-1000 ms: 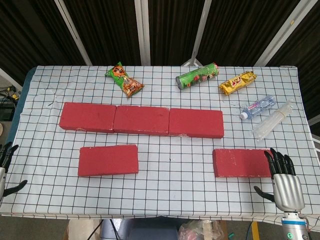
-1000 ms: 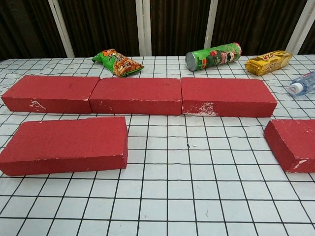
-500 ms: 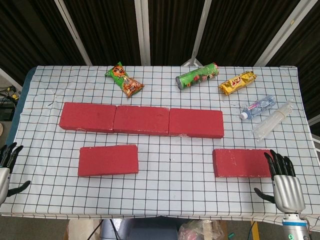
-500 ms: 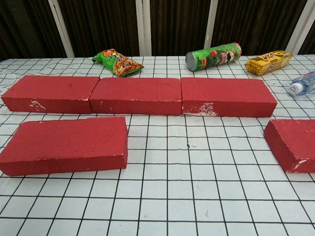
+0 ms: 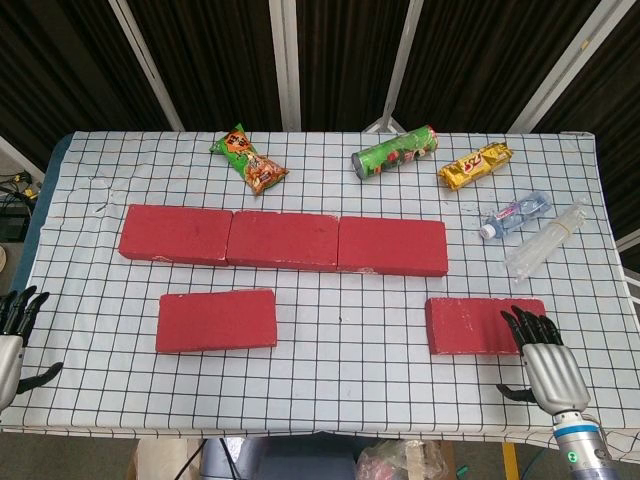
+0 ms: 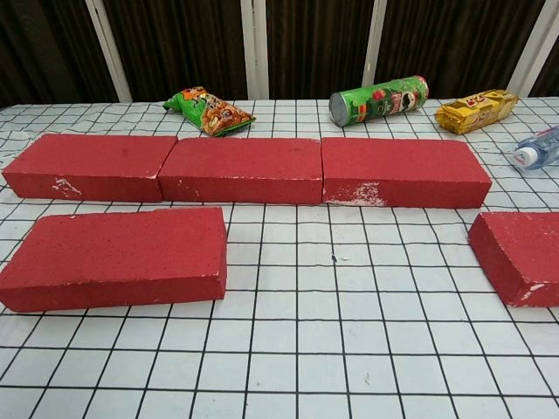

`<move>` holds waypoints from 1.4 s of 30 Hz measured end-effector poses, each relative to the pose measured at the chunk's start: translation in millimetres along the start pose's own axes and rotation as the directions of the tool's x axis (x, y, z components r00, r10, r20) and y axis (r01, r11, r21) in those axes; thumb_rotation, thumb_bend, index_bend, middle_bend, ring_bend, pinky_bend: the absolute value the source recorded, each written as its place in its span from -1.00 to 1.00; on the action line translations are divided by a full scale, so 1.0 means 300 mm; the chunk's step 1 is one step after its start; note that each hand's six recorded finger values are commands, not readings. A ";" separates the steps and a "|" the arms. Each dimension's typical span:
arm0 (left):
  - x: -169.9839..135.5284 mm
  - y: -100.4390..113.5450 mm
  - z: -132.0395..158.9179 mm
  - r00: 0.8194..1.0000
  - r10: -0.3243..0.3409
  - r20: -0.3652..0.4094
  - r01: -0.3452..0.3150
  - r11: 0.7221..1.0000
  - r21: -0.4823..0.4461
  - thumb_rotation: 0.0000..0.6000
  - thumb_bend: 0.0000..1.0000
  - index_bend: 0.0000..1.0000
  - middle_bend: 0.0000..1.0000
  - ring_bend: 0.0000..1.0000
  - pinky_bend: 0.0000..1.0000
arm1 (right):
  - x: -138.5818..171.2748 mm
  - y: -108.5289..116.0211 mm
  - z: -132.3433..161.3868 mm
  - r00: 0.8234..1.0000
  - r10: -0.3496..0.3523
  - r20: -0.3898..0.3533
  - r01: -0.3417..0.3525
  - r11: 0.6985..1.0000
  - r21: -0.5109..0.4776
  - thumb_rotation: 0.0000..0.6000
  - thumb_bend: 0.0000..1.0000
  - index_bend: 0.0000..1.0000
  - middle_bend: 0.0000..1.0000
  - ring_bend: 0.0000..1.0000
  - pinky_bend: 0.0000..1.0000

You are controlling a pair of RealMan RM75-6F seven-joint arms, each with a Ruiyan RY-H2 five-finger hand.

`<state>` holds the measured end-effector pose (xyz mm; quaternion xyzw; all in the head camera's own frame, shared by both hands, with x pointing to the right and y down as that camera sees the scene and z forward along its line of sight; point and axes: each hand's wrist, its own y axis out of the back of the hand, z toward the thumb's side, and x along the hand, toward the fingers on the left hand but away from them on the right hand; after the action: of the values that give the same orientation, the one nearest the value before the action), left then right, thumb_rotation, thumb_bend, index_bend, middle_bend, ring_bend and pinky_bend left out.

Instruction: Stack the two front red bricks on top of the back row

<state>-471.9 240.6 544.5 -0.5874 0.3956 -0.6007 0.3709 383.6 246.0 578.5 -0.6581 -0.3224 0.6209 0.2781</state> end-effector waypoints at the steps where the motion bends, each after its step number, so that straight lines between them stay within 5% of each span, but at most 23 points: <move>1: -0.001 0.001 0.000 1.000 0.001 0.000 -0.001 1.000 -0.002 1.00 -1.00 -0.80 -0.96 -1.00 -1.00 | -0.011 0.002 0.000 1.000 0.016 0.002 -0.016 1.000 0.008 1.00 -0.73 -1.00 -1.00 -1.00 -1.00; 15: 0.000 0.006 -0.007 1.000 0.006 -0.007 -0.006 1.000 -0.003 1.00 -1.00 -0.80 -0.96 -1.00 -1.00 | -0.204 0.037 0.042 0.967 0.243 0.073 -0.248 0.966 0.079 1.00 -0.73 -1.00 -1.00 -1.00 -1.00; 24: 0.002 0.004 -0.008 1.000 0.006 -0.013 -0.006 1.000 0.002 1.00 -1.00 -0.80 -0.96 -1.00 -1.00 | -0.327 0.039 0.080 0.954 0.286 0.092 -0.295 0.950 0.105 1.00 -0.73 -1.00 -1.00 -1.00 -1.00; 42: 0.008 -0.008 -0.001 1.000 -0.001 -0.018 0.001 1.000 0.017 1.00 -1.00 -0.80 -0.96 -1.00 -1.00 | -0.345 0.001 0.052 0.945 0.307 0.115 -0.320 0.940 0.117 1.00 -0.73 -1.00 -1.00 -1.00 -1.00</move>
<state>-472.4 239.6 547.6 -0.5789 0.3935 -0.6097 0.3719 366.0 165.6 643.1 -0.6506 -0.1839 0.7082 0.2035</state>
